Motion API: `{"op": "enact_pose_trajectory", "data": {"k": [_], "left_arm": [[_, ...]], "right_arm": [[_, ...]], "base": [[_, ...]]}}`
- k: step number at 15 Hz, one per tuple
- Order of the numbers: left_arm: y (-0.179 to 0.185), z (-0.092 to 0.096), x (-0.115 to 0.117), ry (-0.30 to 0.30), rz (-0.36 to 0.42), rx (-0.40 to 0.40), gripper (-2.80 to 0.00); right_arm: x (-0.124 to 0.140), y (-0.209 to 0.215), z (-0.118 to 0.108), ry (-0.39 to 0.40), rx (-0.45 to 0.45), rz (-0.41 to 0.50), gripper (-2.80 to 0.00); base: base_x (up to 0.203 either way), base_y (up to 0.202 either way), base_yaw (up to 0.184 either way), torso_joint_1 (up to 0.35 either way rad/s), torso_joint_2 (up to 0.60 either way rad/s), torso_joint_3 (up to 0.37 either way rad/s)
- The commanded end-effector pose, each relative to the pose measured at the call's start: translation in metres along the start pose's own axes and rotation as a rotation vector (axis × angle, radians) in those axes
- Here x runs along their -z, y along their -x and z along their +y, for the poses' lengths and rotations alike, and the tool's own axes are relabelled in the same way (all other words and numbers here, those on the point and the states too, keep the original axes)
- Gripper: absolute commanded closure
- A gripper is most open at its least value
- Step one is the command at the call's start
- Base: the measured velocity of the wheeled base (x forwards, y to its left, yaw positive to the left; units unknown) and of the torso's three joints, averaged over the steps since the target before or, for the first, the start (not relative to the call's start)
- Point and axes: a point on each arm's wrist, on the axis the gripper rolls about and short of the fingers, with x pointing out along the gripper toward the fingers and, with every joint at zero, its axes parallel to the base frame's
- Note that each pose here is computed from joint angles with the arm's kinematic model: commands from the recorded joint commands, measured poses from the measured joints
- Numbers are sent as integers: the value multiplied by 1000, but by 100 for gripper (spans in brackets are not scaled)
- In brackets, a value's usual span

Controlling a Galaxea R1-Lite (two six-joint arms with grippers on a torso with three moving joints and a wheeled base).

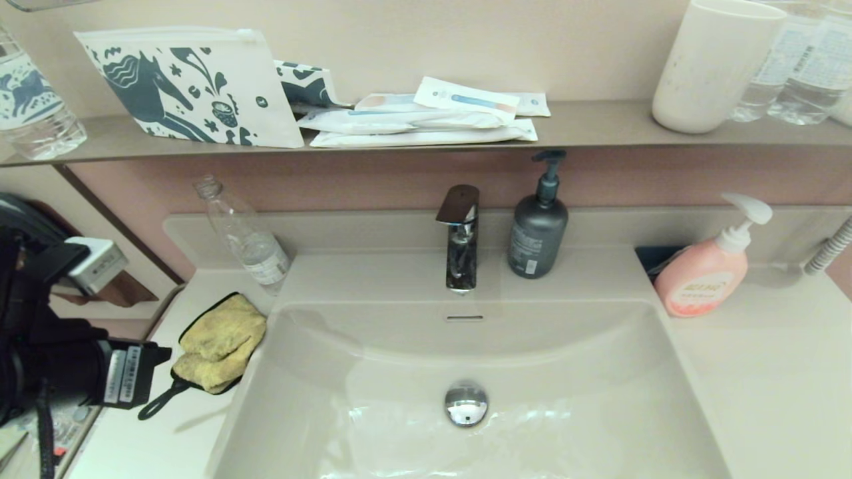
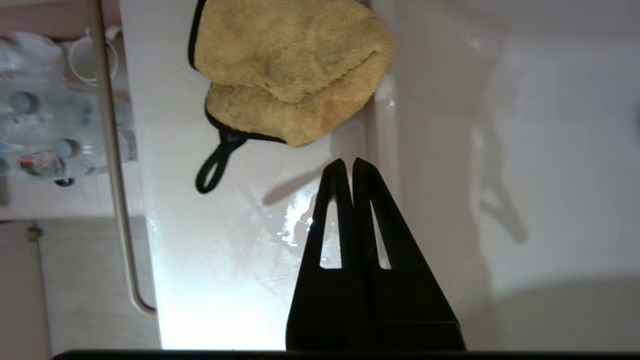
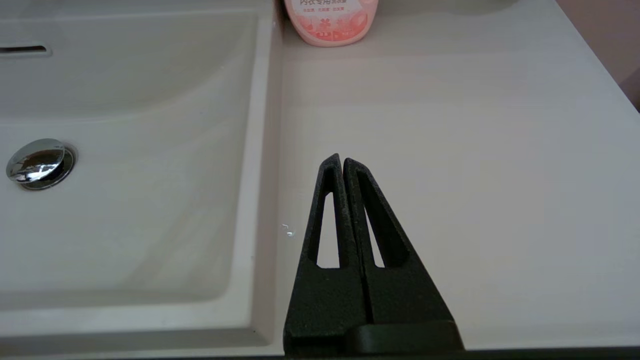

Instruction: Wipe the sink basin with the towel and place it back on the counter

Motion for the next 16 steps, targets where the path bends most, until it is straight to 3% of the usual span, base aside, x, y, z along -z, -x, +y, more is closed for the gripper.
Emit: {"op": "enact_pose_trajectory", "data": {"k": [1,4,8,12,16], "left_arm": [[8,1,3,3,-25,5,0],[31,3,16,12,-97,17,0],[73,8,61,45,-258,-6,0],[102,10,108,102,-413,-92,0],[110,4,143,140,-503,-168,0]], "right_arm": [[0,0,0,0,0,1,0],[0,0,0,0,-1,1,0],[0,0,0,0,-1,1,0],[0,0,0,0,0,1,0],[0,0,0,0,0,1,0]], "base": [[0,0,0,0,0,0],[0,0,0,0,0,0],[0,0,0,0,0,0],[0,0,0,0,0,0],[0,0,0,0,0,0]]}}
